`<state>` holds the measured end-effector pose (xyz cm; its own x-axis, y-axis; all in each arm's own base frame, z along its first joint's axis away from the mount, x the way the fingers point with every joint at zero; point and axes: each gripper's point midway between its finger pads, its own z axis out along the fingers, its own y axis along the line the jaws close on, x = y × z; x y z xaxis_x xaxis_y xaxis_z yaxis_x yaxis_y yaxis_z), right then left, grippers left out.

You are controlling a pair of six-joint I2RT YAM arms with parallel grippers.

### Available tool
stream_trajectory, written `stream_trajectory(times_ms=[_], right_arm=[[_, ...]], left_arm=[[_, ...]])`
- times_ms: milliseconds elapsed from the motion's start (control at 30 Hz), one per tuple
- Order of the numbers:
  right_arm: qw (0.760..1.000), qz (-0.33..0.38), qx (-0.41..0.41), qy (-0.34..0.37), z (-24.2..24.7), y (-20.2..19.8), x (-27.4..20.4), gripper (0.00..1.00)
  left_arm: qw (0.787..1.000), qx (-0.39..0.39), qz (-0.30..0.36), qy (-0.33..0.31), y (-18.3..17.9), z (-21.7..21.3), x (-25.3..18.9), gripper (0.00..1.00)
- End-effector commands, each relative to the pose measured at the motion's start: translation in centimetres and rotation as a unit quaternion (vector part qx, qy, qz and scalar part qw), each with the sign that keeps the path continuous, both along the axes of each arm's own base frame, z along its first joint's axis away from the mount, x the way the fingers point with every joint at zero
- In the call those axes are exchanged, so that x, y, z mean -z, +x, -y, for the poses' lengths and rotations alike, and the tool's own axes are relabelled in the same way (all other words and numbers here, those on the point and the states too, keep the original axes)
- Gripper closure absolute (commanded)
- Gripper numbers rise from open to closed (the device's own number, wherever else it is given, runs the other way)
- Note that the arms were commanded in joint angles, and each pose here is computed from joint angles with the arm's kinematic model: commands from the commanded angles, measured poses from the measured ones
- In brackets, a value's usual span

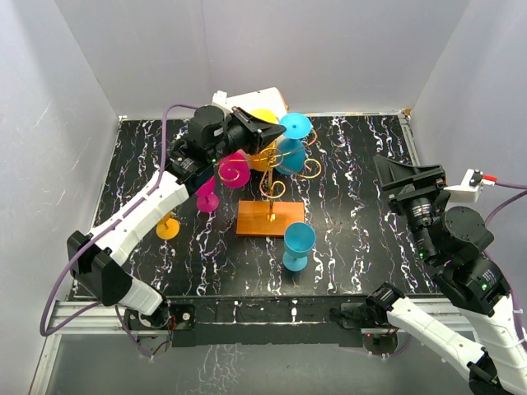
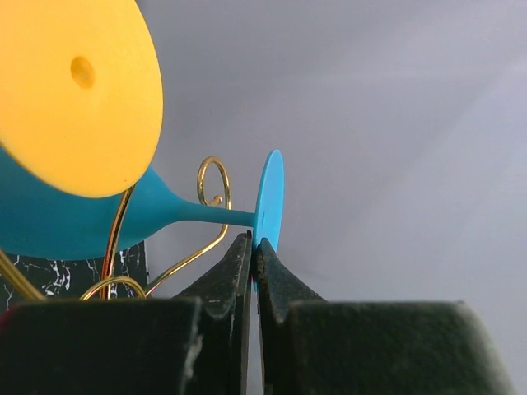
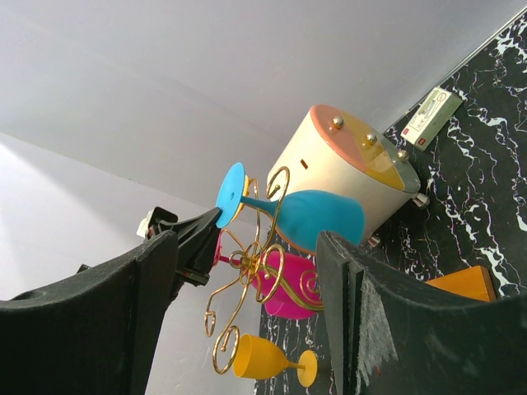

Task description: Place the wine glass upside down on the wine glass rack

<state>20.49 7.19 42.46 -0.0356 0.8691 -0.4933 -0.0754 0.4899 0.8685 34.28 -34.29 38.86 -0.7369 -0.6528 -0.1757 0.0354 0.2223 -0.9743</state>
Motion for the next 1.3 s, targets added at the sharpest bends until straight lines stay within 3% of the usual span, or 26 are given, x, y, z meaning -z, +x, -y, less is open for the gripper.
stream_trajectory(times_ms=[0, 633, 1267], right_arm=[[1.0, 0.01, 0.0, 0.012, -0.3, 0.3, -0.5, 0.34], [1.0, 0.007, -0.001, 0.011, -0.6, 0.7, -0.4, 0.34], [1.0, 0.005, 0.006, 0.009, -0.3, 0.7, 0.0, 0.34]], left_arm=[[0.999, 0.019, 0.024, -0.031, -1.9, -0.7, -2.8, 1.0], [0.995, 0.089, 0.038, -0.02, -1.9, 2.5, -2.9, 1.0], [0.996, 0.072, 0.053, -0.016, 0.1, 3.9, -3.4, 1.0]])
